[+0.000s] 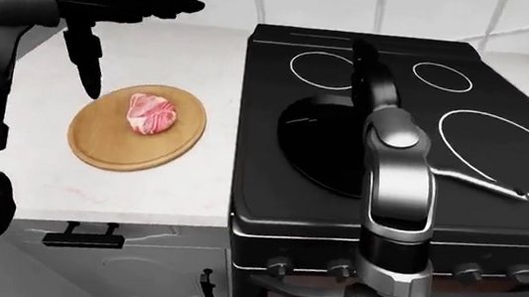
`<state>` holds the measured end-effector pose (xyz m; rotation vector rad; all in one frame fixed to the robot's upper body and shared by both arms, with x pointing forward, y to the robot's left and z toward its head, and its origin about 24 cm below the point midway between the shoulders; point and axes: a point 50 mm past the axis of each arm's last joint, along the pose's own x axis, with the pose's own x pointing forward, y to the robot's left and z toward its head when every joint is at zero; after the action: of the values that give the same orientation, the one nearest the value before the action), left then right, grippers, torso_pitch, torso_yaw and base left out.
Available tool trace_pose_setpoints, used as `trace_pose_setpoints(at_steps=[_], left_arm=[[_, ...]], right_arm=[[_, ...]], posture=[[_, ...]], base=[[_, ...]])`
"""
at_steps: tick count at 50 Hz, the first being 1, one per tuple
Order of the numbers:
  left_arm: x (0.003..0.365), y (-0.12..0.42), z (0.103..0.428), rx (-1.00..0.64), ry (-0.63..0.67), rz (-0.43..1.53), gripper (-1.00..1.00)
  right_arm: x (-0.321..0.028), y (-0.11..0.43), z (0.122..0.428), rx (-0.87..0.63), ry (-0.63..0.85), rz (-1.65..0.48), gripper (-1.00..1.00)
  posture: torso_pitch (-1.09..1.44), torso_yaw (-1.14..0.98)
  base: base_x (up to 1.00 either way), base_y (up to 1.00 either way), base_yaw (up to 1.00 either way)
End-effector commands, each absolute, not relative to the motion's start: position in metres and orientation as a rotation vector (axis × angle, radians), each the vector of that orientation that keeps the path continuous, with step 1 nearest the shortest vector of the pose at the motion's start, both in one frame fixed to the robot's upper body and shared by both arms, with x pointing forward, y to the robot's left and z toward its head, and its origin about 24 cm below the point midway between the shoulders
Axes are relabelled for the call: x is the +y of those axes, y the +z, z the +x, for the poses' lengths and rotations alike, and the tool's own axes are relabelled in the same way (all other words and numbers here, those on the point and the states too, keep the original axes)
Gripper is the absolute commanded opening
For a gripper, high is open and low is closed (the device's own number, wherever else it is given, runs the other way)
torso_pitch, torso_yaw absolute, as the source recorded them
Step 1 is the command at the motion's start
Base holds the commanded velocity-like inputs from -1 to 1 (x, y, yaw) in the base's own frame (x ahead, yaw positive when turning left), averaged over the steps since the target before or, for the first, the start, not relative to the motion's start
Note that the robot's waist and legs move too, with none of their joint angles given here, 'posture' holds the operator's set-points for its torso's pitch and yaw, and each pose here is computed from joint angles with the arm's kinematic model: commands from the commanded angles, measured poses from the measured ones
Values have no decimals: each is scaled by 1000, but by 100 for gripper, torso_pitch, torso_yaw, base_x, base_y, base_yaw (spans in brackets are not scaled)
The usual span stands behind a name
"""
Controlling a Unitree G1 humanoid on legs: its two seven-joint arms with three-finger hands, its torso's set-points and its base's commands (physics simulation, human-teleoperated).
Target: Pick the pork chop from the plate and place it in the pan.
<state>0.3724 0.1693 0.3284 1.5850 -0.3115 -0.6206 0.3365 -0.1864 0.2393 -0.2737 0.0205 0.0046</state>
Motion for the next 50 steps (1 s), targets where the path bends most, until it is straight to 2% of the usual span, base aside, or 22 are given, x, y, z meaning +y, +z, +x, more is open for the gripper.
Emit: trace_pose_setpoints(at_steps=[1, 9, 18, 31, 50], left_arm=[[166, 353, 360, -410, -590, 1600, 100], [158, 357, 357, -543, -602, 1614, 100], [164, 340, 354, -431, -679, 1651, 100], [164, 314, 349, -414, -729, 1705, 100], [167, 300, 358, -363, -662, 1690, 100]], right_arm=[[-186, 255, 334, -65, -5, -288, 100], [-185, 256, 333, -74, -1, -289, 100], [-185, 251, 331, -70, -1, -283, 100], [-185, 250, 332, -71, 6, -278, 100], [-182, 238, 331, -60, 11, -273, 100]], posture=[[0, 0], [0, 0], [0, 0], [0, 0], [0, 0]], base=[[0, 0, 0], [0, 0, 0], [0, 0, 0], [0, 0, 0], [0, 0, 0]])
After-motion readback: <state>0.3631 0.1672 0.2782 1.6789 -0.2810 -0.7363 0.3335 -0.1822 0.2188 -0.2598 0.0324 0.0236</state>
